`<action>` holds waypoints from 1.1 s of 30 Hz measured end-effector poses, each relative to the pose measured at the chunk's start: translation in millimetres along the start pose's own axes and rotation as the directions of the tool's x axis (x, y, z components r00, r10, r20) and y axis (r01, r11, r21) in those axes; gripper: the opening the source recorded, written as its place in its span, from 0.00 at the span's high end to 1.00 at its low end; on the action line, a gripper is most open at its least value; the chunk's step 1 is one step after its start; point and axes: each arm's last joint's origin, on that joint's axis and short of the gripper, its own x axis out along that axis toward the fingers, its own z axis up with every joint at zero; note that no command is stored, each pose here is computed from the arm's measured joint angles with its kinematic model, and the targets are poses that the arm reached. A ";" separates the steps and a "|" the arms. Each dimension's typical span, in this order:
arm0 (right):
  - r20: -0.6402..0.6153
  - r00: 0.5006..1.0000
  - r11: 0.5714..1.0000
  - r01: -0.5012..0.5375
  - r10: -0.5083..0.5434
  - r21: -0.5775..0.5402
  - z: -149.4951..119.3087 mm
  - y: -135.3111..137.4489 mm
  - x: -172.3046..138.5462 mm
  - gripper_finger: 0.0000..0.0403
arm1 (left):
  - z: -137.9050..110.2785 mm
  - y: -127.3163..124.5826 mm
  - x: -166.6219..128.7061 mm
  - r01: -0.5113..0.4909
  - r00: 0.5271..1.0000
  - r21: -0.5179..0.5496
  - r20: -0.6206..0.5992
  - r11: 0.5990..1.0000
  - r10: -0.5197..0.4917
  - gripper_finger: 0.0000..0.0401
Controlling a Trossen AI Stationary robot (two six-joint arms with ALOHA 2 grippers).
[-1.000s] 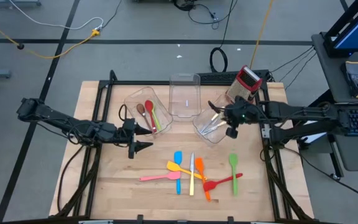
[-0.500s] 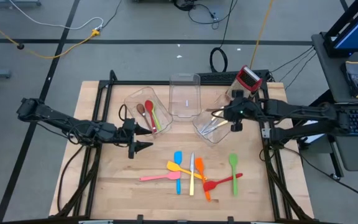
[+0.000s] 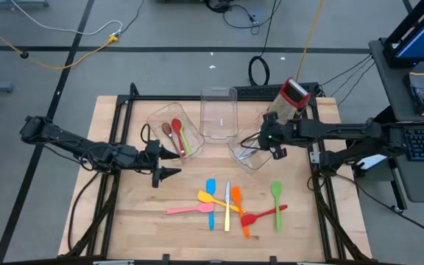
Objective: Pick & Place Kitchen Items
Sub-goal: Put the yellow table knife into the right transparent bin
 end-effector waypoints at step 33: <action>-0.182 0.947 0.959 -0.278 0.263 -0.062 6.9 17.2 59.0 0.84 | -0.1 0.0 0.1 0.000 1.000 0.002 -0.001 1.000 0.000 0.24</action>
